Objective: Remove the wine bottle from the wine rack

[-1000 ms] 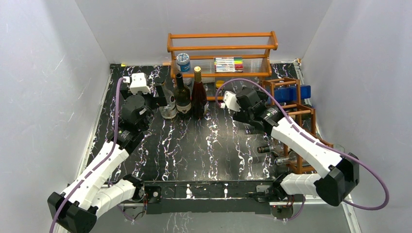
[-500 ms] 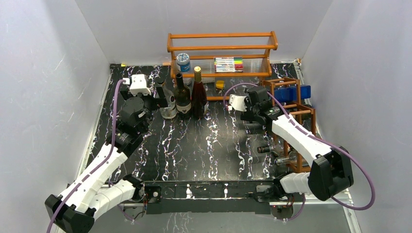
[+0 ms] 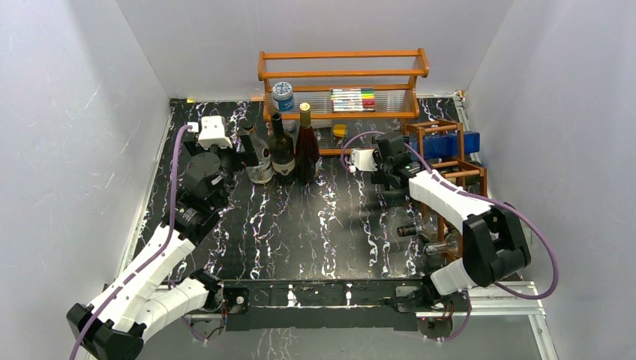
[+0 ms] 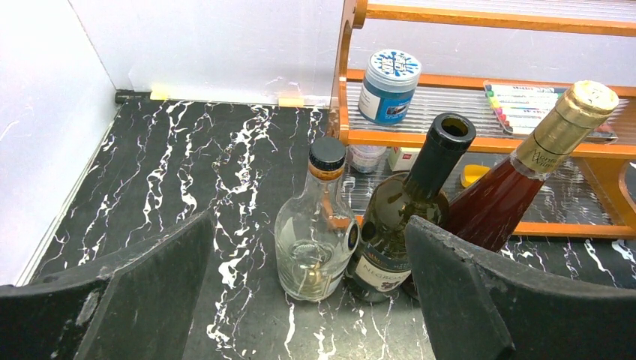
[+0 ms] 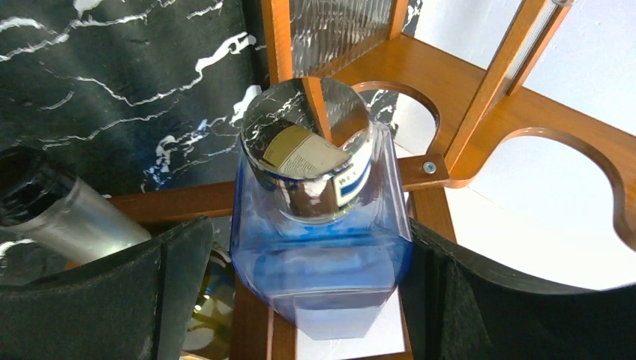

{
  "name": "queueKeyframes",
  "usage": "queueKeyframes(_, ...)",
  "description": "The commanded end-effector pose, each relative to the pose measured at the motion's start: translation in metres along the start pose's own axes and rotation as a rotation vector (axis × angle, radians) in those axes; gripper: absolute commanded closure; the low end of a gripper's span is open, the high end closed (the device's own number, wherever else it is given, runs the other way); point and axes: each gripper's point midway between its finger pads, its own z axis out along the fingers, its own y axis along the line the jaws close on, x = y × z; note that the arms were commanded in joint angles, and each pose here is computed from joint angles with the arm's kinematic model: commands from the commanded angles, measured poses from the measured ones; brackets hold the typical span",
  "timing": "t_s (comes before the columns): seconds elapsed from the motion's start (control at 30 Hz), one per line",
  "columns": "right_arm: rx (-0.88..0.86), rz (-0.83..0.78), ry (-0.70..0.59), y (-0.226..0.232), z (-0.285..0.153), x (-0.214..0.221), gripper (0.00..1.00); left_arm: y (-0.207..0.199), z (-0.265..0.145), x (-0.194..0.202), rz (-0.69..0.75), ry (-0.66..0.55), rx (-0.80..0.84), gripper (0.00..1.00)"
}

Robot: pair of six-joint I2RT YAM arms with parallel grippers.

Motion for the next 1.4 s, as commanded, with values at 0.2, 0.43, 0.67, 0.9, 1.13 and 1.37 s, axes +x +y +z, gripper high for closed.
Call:
queueKeyframes(0.2,0.100,-0.040,0.080,-0.034,0.010,0.010,0.02,0.002,-0.006,-0.028,-0.038,-0.072,-0.007,0.02)
queueKeyframes(0.43,0.099,-0.056,0.110,-0.027,0.020,0.015,0.02,0.002,-0.006,-0.028,-0.036,-0.074,-0.008,0.02)
queueKeyframes(0.67,0.119,-0.072,0.106,-0.026,0.023,0.015,0.06,0.001,-0.006,-0.026,-0.034,-0.070,-0.005,0.02)
queueKeyframes(0.9,0.114,-0.079,0.111,-0.027,0.027,0.014,0.31,0.000,-0.005,-0.025,-0.031,-0.066,-0.004,0.02)
queueKeyframes(1.13,0.096,-0.089,0.076,-0.019,0.024,0.008,0.52,-0.001,-0.004,-0.024,-0.029,-0.064,-0.002,0.02)
queueKeyframes(1.37,0.098,-0.131,0.042,-0.014,0.014,-0.009,0.65,-0.001,-0.003,-0.022,-0.027,-0.059,-0.003,0.02)
